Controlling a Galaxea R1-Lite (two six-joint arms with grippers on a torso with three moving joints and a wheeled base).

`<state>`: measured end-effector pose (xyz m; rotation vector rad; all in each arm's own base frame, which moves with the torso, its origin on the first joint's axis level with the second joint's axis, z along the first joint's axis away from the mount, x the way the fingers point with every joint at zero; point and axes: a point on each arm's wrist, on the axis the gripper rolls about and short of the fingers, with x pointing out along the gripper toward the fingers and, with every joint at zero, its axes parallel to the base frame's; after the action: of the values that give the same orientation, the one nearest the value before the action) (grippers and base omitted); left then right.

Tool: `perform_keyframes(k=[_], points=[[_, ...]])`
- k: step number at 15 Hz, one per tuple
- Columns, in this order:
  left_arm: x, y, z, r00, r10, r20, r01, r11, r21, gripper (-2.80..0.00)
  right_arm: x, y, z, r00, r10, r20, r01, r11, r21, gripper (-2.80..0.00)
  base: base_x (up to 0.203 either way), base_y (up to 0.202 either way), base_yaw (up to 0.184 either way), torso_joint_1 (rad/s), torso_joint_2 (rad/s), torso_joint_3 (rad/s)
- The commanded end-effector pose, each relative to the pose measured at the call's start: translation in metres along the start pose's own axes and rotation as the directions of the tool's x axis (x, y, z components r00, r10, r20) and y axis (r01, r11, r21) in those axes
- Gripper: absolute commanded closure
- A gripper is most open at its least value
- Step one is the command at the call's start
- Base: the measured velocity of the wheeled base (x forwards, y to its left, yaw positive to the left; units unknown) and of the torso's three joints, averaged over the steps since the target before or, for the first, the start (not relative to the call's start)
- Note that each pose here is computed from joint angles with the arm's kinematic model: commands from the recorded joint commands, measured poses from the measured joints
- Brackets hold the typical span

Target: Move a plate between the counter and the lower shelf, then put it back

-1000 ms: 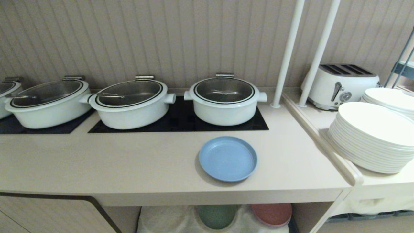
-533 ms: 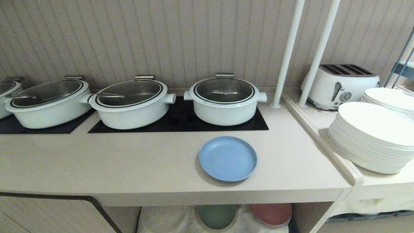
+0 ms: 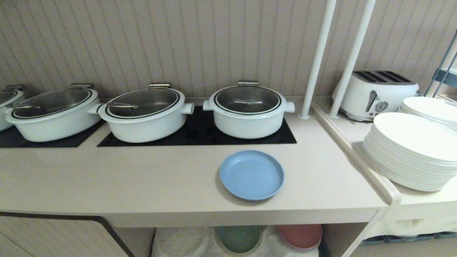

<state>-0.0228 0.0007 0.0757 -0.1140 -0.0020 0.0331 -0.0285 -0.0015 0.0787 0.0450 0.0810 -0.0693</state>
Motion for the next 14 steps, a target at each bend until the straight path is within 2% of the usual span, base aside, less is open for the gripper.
perform_keyframes(k=[1,3,9,12,14], points=[[-0.0001,0.0,0.0002,1.0,0.0,0.001,0.0,1.0,-0.001,0.0,0.0033,-0.0001,-0.0014,0.999,-0.009,0.046,0.008,1.0,0.02,0.0,0.0,0.0,0.0,0.0,0.0,0.0],[-0.0001,0.0,0.0002,1.0,0.0,0.001,0.0,1.0,-0.001,0.0,0.0039,0.0013,-0.0019,0.997,0.053,0.049,-0.051,0.998,-0.047,0.0,0.0,0.0,0.0,0.0,0.0,0.0],[0.0,0.0,-0.0002,1.0,0.001,0.0,-0.001,1.0,-0.001,0.0,0.0045,0.0016,-0.0029,0.996,0.067,0.051,-0.064,0.996,-0.058,0.0,0.0,0.0,0.0,0.0,0.0,0.0],[-0.0001,0.0,0.0002,1.0,0.0,0.001,0.0,1.0,-0.001,0.0,0.0058,0.0016,-0.0016,0.994,0.062,0.092,-0.061,0.998,-0.019,0.0,0.0,0.0,0.0,0.0,0.0,0.0],[0.0,0.0,-0.0002,1.0,0.001,0.0,-0.001,1.0,-0.001,0.0,0.0058,0.0017,-0.0018,0.994,0.068,0.09,-0.065,0.997,-0.038,0.0,0.0,0.0,0.0,0.0,0.0,0.0]])
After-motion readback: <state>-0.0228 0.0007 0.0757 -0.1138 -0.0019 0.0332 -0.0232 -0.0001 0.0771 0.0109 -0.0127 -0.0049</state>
